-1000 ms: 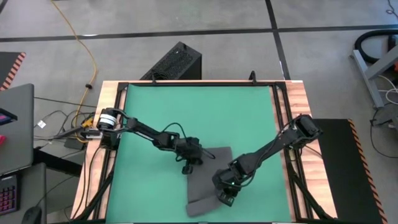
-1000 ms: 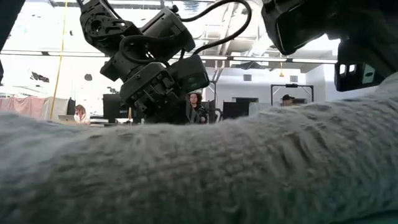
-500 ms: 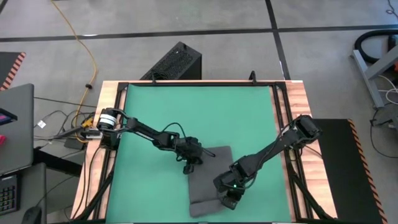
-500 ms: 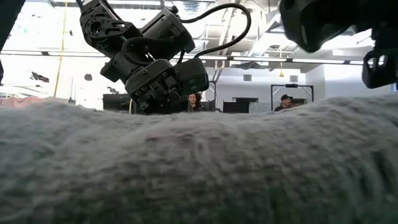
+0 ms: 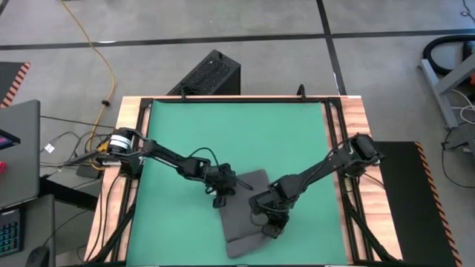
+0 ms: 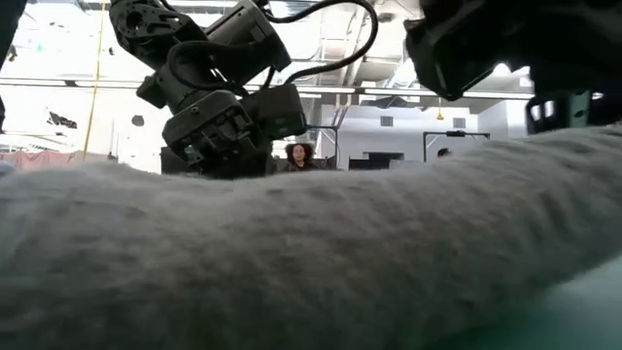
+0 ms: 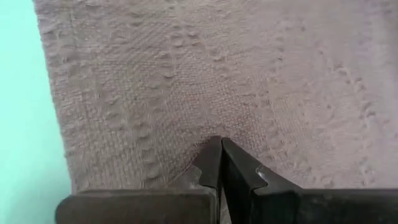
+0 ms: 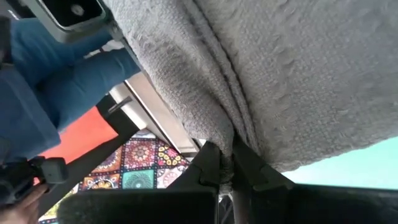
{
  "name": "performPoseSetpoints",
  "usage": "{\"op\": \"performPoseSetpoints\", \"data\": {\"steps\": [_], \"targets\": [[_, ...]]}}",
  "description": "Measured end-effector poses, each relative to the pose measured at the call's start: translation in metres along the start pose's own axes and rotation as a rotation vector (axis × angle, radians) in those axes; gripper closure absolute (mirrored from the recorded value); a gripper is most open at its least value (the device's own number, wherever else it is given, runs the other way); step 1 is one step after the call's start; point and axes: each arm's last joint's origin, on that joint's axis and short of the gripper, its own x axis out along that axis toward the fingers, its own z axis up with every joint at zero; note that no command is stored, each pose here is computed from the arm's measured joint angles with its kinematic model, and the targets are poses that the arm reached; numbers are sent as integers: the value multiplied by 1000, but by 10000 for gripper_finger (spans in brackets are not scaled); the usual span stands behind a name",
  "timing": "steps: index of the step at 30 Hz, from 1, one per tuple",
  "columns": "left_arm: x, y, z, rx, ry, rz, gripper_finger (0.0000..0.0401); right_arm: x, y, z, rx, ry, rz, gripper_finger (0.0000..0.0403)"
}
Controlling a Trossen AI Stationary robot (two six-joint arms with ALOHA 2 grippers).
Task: Roll towel
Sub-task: Roll the gray towel
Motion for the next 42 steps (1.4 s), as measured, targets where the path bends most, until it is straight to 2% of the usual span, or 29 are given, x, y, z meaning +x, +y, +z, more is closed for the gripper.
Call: {"op": "performPoseSetpoints", "data": {"steps": [8,14,19,29,35,42], "targets": [[1,-1,-1,24,11,15,401,-12,-9,15,-34,-46,5,377],[-10,6,0,14,36,82,401,-14,-16,14,-29,-13,-42,377],[-10,5,0,14,39,87,401,-15,-16,16,-54,-6,-23,377],[-10,5,-1,8,42,90,401,-19,-32,39,-62,-4,7,377],[-11,5,-1,-3,48,94,401,-17,-39,44,-60,55,28,377],[-11,5,-2,-5,61,98,401,-1,-50,53,-39,141,42,377]]}}
